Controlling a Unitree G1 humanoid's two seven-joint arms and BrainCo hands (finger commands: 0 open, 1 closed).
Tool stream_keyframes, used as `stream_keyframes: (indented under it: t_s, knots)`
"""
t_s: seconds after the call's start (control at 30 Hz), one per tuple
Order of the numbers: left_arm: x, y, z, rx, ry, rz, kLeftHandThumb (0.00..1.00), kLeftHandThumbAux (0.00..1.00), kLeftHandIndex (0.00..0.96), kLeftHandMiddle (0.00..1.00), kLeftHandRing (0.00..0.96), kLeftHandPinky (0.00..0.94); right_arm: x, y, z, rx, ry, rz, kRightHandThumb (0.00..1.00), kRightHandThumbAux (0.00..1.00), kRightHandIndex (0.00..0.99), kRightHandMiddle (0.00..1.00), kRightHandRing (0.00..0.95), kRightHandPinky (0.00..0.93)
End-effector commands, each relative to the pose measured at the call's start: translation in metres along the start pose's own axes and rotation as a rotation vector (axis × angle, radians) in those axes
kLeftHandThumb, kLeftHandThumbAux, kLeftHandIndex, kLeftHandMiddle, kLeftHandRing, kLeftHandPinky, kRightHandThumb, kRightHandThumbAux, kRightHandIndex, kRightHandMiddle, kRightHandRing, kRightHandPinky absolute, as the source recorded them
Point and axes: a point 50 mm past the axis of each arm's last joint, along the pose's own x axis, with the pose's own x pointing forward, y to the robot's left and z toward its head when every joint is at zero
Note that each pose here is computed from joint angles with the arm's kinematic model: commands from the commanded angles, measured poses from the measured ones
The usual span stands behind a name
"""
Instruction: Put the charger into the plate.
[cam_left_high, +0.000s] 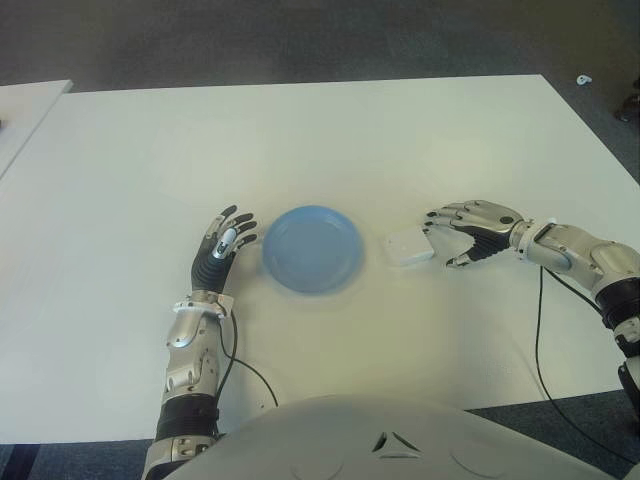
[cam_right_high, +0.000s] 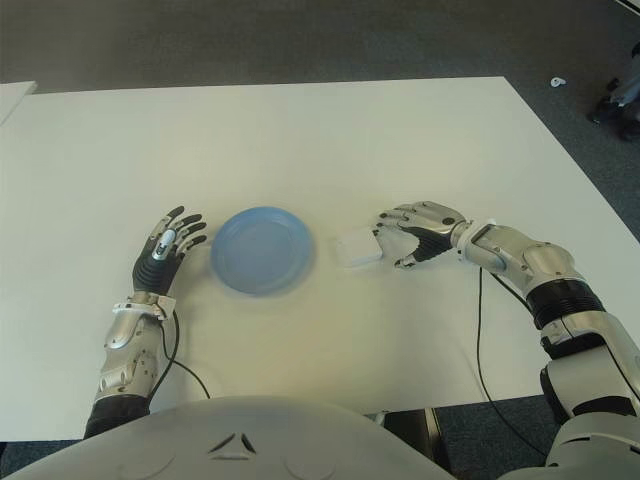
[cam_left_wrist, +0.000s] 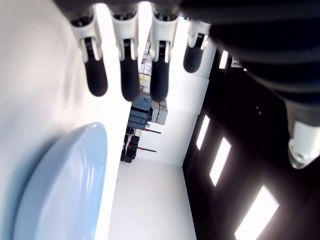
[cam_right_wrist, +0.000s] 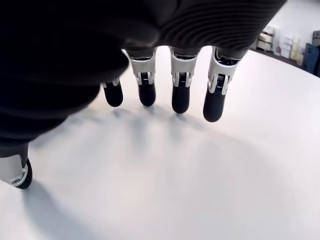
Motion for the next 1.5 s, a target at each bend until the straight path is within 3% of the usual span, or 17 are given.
stream_keyframes:
  t_s: [0.03,0.83,1.5]
  knots:
    - [-0.003,0.004,0.000,0.017,0.008,0.012,0.000,0.479,0.148,0.264,0.270,0.278,0.005,0.010,0.007,0.008,-0.014,0.019,0.570,0.420,0.001,0.058,0.106,0.203]
    - [-0.006,-0.001,-0.003,0.004,0.008,0.023,0.006,0.476,0.142,0.257,0.265,0.273,0.006,0.020,-0.001,0.010,0.018,0.029,0.577,0.398,0.009,0.087,0.139,0.244]
    - [-0.007,-0.003,-0.004,0.007,0.017,0.014,0.000,0.479,0.142,0.253,0.261,0.272,0.018,0.014,-0.003,0.018,0.025,0.036,0.577,0.362,0.007,0.103,0.160,0.260]
